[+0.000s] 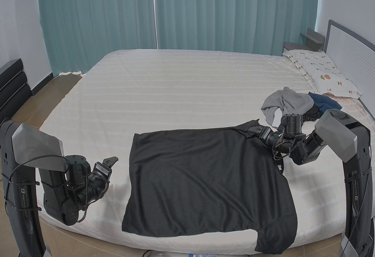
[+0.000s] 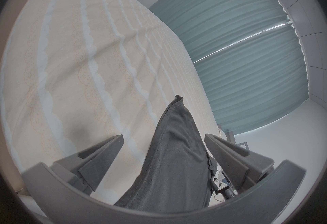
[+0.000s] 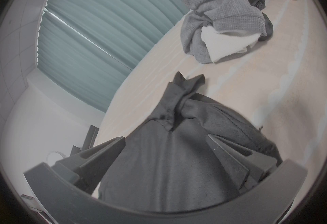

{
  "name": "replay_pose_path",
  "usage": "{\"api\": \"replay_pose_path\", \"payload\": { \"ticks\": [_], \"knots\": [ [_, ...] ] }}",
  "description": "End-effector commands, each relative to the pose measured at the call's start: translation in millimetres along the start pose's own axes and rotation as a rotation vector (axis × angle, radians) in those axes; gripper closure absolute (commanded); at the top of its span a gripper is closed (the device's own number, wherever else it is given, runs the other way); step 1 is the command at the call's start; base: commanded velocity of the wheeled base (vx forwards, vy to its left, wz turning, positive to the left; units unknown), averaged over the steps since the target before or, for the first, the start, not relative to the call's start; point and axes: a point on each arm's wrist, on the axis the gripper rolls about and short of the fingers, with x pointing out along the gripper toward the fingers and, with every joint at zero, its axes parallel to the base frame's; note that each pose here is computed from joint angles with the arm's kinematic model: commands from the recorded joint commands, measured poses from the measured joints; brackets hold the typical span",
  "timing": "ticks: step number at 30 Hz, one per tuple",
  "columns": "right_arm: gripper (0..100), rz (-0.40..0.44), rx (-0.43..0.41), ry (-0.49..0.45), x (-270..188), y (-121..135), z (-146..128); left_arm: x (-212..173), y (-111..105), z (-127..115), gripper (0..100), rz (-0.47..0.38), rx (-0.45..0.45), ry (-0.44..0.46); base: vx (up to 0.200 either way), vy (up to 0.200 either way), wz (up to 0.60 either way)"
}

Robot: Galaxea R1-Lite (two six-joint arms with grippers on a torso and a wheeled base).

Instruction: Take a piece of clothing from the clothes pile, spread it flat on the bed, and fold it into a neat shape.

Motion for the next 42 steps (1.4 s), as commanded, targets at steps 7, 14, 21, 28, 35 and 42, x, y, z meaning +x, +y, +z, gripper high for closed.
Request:
{"api": "replay_pose_path", "payload": {
  "ticks": [7,14,21,28,35,42],
  "knots": [
    [0,-0.051,-0.003,-0.104,8,-14,16,0,-1,0,0,-0.010,0.001,-0.004,0.000,0.000,0.00],
    [0,-0.014,-0.023,-0.180,-20,-2,45,0,-1,0,0,-0.010,0.001,-0.004,0.000,0.000,0.00],
    [0,-0.035,-0.162,-0.105,-40,-21,48,0,-1,0,0,-0.010,0.002,-0.004,0.000,0.000,0.00],
    [0,-0.003,-0.157,-0.057,-53,-38,57,0,0,0,0,-0.009,0.002,-0.004,0.000,0.000,0.00],
    [0,-0.019,-0.108,0.056,-47,-63,49,1,0,0,0,-0.006,0.005,-0.003,0.000,0.000,0.00],
    [0,-0.029,-0.097,0.083,-41,-72,40,1,0,0,0,-0.006,0.005,-0.003,0.000,0.000,0.00]
  ]
}}
